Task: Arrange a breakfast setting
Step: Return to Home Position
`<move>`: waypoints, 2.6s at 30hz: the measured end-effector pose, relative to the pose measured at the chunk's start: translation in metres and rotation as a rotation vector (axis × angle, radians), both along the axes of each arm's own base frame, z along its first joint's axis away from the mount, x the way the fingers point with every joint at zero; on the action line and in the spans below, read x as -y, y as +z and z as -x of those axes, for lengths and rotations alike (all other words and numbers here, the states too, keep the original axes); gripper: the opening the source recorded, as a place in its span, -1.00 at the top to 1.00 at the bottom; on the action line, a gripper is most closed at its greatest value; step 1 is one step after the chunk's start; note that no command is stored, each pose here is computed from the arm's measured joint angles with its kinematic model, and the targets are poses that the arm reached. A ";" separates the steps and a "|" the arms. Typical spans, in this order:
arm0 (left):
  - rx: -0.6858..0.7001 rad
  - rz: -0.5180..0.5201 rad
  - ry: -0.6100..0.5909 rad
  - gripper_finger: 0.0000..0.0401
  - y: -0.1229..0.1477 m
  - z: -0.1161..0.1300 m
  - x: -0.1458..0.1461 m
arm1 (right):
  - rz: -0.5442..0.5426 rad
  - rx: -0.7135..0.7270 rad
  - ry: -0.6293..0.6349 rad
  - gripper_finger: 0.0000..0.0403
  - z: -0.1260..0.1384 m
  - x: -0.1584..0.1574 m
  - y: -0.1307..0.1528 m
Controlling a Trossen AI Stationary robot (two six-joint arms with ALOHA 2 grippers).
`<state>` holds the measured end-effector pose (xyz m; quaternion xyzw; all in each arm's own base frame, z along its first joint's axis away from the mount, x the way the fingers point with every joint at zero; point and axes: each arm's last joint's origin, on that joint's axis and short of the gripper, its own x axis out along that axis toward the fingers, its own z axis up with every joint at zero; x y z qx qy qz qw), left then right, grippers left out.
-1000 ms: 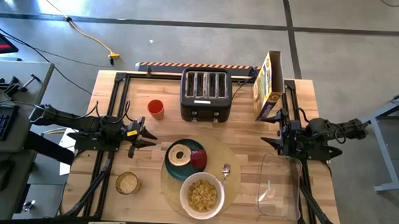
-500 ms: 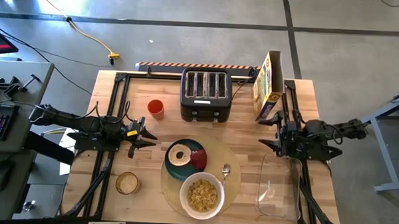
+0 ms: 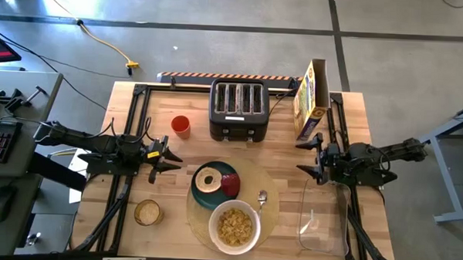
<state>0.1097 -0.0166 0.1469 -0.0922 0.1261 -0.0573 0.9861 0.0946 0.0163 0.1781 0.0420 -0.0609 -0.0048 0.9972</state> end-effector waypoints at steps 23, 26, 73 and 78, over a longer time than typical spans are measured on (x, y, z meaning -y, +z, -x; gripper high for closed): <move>0.000 0.000 0.000 0.44 0.000 0.000 0.000 | -0.089 -0.114 0.221 -0.72 -0.001 -0.006 -0.010; 0.000 0.000 0.000 0.44 0.000 0.000 0.000 | -0.087 -0.114 0.221 -0.72 -0.001 -0.006 -0.010; 0.000 0.000 0.000 0.44 0.000 0.000 0.000 | -0.089 -0.114 0.220 -0.72 -0.001 -0.006 -0.010; 0.000 0.001 -0.016 0.44 0.000 0.000 0.002 | -0.089 -0.114 0.219 -0.72 -0.001 -0.006 -0.010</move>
